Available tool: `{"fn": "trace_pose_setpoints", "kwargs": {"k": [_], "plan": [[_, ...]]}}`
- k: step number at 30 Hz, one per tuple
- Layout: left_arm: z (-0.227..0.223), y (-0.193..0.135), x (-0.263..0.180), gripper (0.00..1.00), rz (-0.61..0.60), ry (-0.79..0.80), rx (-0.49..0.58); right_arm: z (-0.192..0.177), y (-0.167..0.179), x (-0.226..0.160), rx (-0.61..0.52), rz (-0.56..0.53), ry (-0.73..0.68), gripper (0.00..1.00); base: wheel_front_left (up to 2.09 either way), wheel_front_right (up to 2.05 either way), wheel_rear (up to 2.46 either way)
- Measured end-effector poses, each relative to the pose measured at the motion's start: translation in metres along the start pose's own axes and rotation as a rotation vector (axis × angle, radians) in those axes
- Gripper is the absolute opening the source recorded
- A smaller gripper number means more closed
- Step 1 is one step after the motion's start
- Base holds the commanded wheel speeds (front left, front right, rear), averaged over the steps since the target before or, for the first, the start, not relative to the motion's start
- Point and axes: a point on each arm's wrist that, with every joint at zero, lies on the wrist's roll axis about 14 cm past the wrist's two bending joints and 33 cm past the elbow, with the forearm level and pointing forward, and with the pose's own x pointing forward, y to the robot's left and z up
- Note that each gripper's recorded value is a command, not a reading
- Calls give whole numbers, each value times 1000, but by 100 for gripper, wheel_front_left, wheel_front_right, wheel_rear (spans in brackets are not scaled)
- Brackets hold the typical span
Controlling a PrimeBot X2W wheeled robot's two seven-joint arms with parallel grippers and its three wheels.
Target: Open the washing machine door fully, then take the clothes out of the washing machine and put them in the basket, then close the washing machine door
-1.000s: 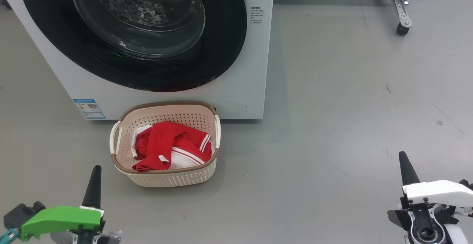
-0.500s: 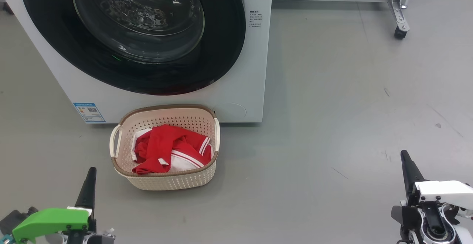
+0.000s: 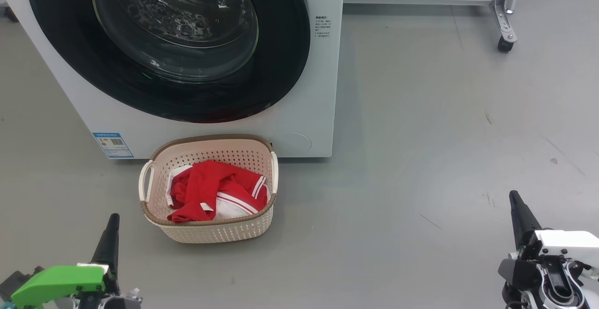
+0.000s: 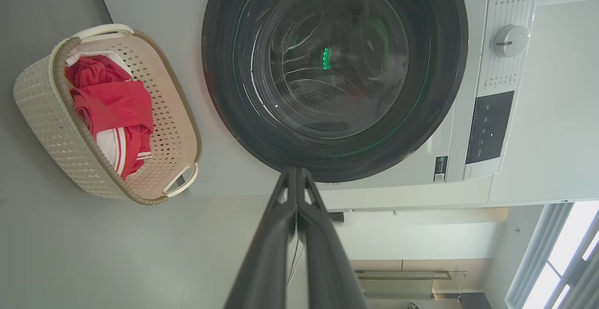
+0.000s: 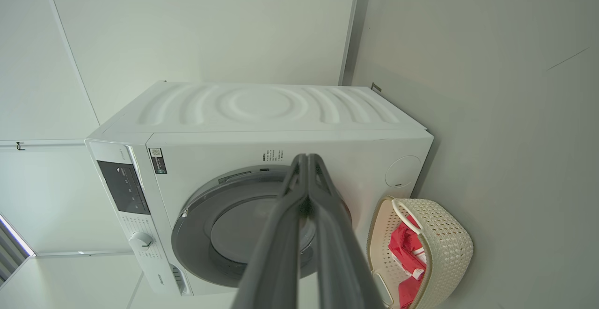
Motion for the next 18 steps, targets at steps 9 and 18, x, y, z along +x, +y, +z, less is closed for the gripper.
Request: {"fn": "trace_pose_setpoints", "kwargs": {"k": [9, 18], "plan": [[0, 1, 0, 0, 3, -1, 0, 0, 0, 0, 1, -2, -1, 0, 0, 0, 0], [1, 2, 0, 0, 5, -3, -1, 1, -1, 0, 1, -2, -1, 0, 0, 0, 0]]}}
